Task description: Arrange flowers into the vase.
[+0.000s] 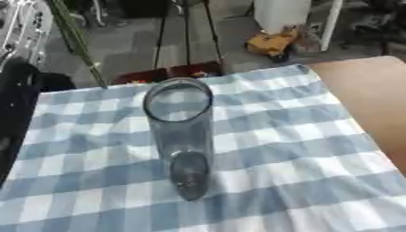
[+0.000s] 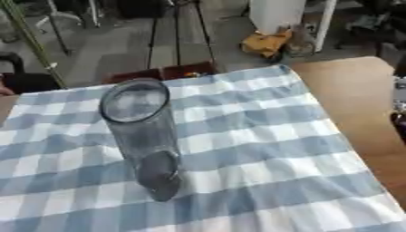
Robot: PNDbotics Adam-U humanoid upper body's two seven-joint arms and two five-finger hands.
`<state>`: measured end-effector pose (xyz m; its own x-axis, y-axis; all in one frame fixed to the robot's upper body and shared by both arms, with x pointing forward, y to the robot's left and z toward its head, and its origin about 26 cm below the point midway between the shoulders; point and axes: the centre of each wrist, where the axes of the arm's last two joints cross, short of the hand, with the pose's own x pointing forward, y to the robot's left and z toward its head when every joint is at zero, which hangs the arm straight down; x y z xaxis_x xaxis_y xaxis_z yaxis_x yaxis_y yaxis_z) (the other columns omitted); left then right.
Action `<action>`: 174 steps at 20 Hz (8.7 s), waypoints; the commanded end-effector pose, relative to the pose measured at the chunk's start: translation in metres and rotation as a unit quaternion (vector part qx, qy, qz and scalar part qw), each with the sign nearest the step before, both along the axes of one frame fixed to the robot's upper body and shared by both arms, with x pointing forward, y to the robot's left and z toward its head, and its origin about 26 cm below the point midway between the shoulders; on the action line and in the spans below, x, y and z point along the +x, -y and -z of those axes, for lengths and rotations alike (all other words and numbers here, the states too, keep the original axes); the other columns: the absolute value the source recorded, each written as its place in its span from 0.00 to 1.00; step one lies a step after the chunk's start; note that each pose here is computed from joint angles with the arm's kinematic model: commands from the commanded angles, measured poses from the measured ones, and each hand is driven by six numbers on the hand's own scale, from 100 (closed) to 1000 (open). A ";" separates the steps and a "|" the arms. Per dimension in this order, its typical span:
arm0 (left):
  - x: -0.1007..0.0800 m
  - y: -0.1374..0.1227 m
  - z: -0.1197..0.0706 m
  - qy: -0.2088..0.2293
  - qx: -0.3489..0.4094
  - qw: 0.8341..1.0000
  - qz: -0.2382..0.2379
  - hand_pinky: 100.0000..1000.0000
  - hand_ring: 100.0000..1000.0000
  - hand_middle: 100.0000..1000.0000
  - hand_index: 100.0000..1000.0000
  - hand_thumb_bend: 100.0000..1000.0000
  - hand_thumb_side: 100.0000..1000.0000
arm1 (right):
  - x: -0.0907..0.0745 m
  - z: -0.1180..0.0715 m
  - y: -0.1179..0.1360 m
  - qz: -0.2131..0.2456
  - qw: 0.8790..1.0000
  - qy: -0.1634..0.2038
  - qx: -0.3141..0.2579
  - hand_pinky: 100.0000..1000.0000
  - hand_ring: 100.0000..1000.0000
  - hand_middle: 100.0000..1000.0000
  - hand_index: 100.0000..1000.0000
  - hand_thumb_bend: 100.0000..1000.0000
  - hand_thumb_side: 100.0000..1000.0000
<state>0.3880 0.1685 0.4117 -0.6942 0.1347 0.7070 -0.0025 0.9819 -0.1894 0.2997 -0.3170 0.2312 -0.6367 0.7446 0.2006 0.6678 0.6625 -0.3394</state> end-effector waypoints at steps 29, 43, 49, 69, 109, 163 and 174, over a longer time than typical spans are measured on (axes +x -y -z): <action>-0.009 0.051 -0.021 -0.060 -0.053 0.990 0.112 0.00 0.00 0.00 0.00 0.04 0.65 | -0.001 -0.002 -0.006 0.000 1.000 0.001 0.028 0.84 0.79 0.54 0.79 0.00 0.87; -0.015 0.058 -0.012 -0.073 -0.045 0.988 0.129 0.00 0.00 0.00 0.00 0.04 0.64 | -0.001 0.000 -0.008 0.004 0.999 0.001 0.044 0.84 0.79 0.54 0.79 0.00 0.87; -0.018 0.065 -0.006 -0.063 -0.047 0.989 0.127 0.00 0.00 0.00 0.00 0.04 0.64 | -0.001 0.000 -0.009 0.001 0.999 0.002 0.046 0.84 0.79 0.54 0.79 0.00 0.88; -0.017 0.073 0.019 -0.060 -0.024 0.992 0.113 0.00 0.00 0.00 0.00 0.04 0.64 | 0.000 -0.002 -0.010 -0.004 0.999 0.009 0.050 0.84 0.80 0.54 0.79 0.00 0.88; -0.004 0.089 0.059 -0.080 0.024 0.992 0.100 0.00 0.00 0.00 0.00 0.03 0.65 | -0.001 -0.001 -0.008 0.001 0.998 0.011 0.069 0.84 0.80 0.53 0.79 0.00 0.88; 0.024 0.074 0.102 -0.009 0.121 0.992 0.021 0.00 0.19 0.19 0.13 0.31 0.89 | -0.001 -0.003 -0.006 0.007 0.997 0.017 0.076 0.84 0.80 0.53 0.79 0.00 0.89; 0.027 0.066 0.104 -0.006 0.175 0.984 -0.025 0.00 0.26 0.26 0.16 0.28 0.89 | -0.001 -0.002 -0.005 0.009 0.997 0.016 0.077 0.84 0.81 0.53 0.79 0.00 0.89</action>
